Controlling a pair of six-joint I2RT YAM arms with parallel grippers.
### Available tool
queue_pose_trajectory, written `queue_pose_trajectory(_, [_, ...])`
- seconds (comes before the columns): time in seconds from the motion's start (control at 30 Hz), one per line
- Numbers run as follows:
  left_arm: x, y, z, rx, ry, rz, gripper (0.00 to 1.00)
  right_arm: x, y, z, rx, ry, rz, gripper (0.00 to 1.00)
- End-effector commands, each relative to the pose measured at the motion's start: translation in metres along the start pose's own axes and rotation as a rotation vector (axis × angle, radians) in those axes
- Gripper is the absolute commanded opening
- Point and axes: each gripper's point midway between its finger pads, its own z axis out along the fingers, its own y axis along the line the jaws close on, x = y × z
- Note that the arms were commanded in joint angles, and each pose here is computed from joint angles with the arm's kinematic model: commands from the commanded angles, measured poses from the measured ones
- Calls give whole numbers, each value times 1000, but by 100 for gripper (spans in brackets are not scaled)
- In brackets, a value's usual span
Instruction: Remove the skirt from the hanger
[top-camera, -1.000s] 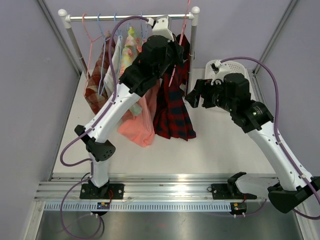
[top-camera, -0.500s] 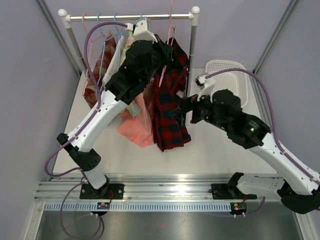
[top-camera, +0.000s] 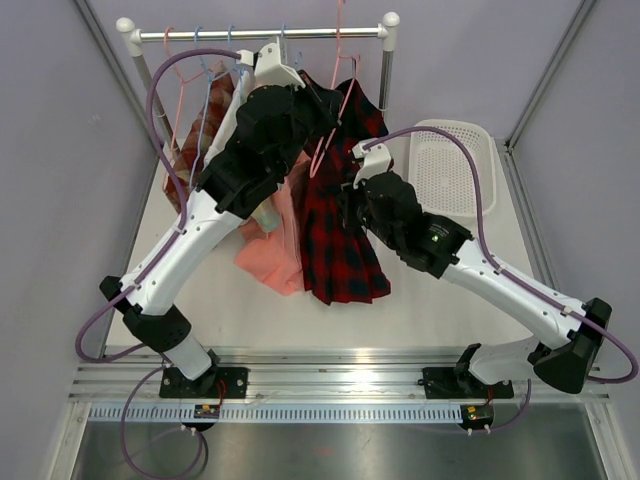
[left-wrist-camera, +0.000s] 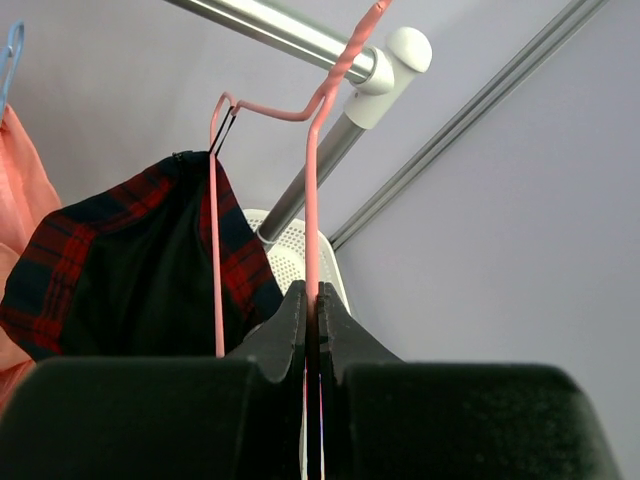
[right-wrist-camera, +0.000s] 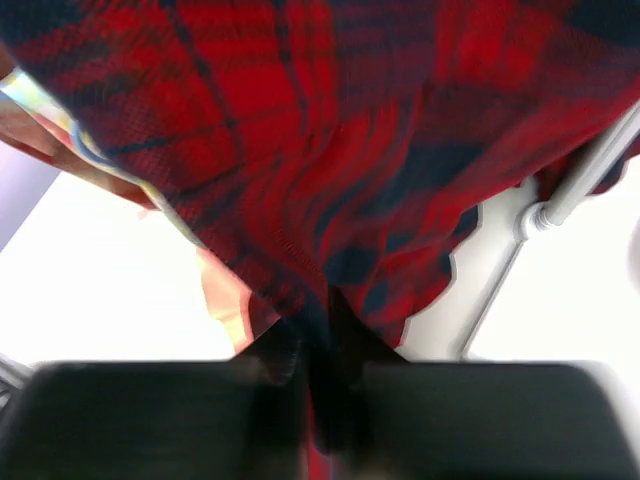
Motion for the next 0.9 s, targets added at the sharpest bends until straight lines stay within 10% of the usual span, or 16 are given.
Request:
queue_pose_trajectory(0.0, [-69, -24, -31, 88, -185, -95, 0, -43, 9, -6, -12, -124, 51, 0])
queue_pose_trajectory(0.87, [-25, 17, 21, -151, -318, -7, 0, -76, 195, -190, -592, -60, -223, 0])
